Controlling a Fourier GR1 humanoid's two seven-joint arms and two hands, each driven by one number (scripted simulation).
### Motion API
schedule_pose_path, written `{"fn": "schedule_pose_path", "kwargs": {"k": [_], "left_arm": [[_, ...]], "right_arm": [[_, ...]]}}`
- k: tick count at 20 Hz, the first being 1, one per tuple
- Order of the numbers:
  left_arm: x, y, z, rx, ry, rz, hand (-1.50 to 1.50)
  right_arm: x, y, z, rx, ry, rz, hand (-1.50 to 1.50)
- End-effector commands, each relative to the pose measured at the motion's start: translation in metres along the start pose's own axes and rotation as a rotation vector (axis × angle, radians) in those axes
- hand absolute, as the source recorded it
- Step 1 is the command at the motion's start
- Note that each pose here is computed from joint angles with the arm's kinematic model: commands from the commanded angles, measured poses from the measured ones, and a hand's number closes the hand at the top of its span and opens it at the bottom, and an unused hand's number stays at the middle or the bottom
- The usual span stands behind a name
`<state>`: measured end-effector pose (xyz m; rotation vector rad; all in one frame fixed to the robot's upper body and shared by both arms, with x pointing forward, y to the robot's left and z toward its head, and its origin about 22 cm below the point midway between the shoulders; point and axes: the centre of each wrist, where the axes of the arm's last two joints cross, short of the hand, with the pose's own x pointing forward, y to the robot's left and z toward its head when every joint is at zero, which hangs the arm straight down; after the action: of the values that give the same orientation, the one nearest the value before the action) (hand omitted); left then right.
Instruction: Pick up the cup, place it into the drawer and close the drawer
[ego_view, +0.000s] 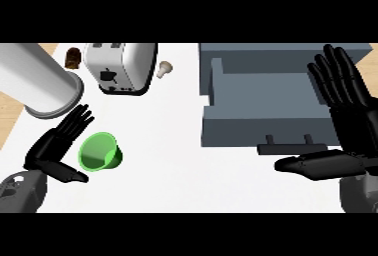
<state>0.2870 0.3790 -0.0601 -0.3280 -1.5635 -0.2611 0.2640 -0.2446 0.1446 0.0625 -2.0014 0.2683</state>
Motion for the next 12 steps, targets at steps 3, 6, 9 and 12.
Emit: {"fn": "schedule_pose_path", "kwargs": {"k": [3, 6, 9, 12], "left_arm": [[-0.038, -0.004, 0.015, -0.028, -0.011, 0.018, -1.5], [-0.03, 0.013, 0.018, 0.009, -0.028, 0.015, -1.5], [-0.052, -0.01, 0.02, -0.01, -0.031, 0.006, -1.5], [-0.051, -0.011, 0.012, 0.017, -0.058, 0.018, -1.5]], "right_arm": [[-0.007, -0.004, -0.009, 0.002, -0.013, -0.016, -1.5], [0.01, -0.008, -0.006, 0.001, -0.011, 0.017, -1.5], [-0.011, -0.003, -0.005, 0.006, -0.014, 0.009, -1.5], [-0.002, -0.01, -0.013, -0.001, -0.016, -0.019, -1.5]]}}
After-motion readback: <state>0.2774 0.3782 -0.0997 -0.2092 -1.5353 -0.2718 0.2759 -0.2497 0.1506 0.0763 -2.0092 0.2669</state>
